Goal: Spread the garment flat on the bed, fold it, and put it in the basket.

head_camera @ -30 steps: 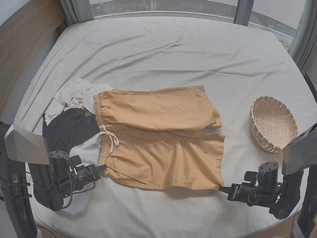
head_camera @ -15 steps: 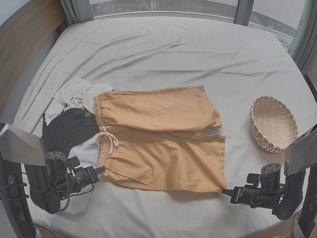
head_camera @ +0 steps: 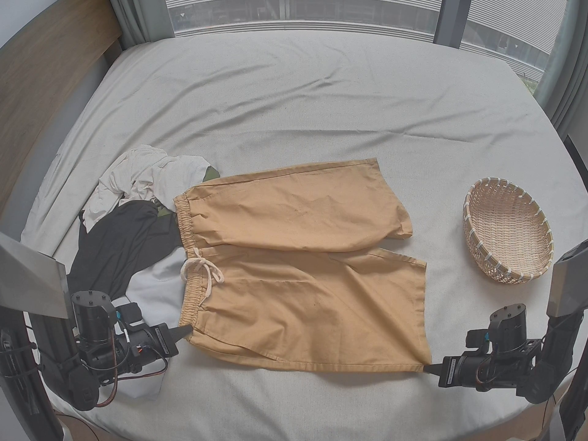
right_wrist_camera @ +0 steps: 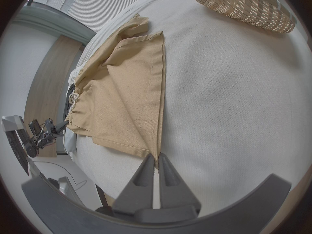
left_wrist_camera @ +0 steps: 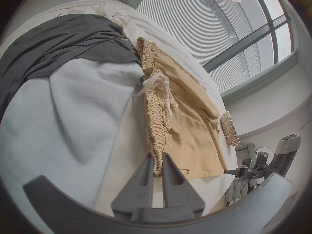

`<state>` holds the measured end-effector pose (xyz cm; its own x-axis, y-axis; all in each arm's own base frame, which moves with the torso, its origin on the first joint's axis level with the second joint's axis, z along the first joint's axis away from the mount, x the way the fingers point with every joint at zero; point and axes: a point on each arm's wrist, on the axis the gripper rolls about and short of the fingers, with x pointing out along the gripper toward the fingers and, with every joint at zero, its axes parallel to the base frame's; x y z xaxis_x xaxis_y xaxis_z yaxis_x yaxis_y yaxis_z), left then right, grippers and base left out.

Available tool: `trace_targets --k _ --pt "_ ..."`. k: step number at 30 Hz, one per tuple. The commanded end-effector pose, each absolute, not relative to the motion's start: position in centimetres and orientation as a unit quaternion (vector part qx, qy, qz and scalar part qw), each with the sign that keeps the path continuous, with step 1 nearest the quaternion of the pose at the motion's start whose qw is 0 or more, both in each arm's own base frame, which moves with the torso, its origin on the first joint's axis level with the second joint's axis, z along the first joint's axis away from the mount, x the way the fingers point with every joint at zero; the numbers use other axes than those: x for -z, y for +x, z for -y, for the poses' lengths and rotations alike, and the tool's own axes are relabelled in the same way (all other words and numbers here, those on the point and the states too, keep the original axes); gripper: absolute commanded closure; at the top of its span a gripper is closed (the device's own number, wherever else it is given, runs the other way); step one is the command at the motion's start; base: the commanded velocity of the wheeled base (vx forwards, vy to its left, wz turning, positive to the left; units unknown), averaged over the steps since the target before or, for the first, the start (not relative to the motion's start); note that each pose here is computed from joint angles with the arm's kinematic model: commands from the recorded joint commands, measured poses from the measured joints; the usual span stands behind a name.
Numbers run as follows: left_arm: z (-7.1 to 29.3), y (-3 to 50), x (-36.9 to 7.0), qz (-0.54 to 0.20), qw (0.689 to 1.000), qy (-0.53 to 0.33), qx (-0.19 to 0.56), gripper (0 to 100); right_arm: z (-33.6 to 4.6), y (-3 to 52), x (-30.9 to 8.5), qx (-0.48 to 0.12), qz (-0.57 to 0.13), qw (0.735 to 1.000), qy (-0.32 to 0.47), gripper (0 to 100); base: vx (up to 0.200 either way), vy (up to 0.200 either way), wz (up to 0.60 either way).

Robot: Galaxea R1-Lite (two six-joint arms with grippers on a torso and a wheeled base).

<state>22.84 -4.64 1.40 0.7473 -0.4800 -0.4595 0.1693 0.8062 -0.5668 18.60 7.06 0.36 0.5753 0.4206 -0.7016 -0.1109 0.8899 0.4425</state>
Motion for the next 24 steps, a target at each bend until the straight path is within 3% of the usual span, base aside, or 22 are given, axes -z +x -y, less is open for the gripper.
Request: trace_targets --k 1,11,12,24 --pt "4.5 21.9 -0.9 -0.326 0.896 -0.243 0.177 100 -6.9 18.0 -1.4 -0.16 -0.422 0.875 0.175 100 0.0 0.0 0.0" --pt "4.1 21.4 0.2 -0.353 0.891 -0.232 0.168 100 -7.0 18.0 -1.1 -0.164 -0.425 0.875 0.167 100 0.0 0.0 0.0" --pt "4.1 21.4 0.2 -0.354 0.89 -0.231 0.168 100 -7.0 18.0 -1.1 -0.164 -0.427 0.874 0.167 0 0.0 0.0 0.0" --pt "4.2 21.2 0.2 -0.355 0.89 -0.231 0.17 100 -7.4 19.0 1.2 -0.16 -0.436 0.869 0.168 0 0.0 0.0 0.0"
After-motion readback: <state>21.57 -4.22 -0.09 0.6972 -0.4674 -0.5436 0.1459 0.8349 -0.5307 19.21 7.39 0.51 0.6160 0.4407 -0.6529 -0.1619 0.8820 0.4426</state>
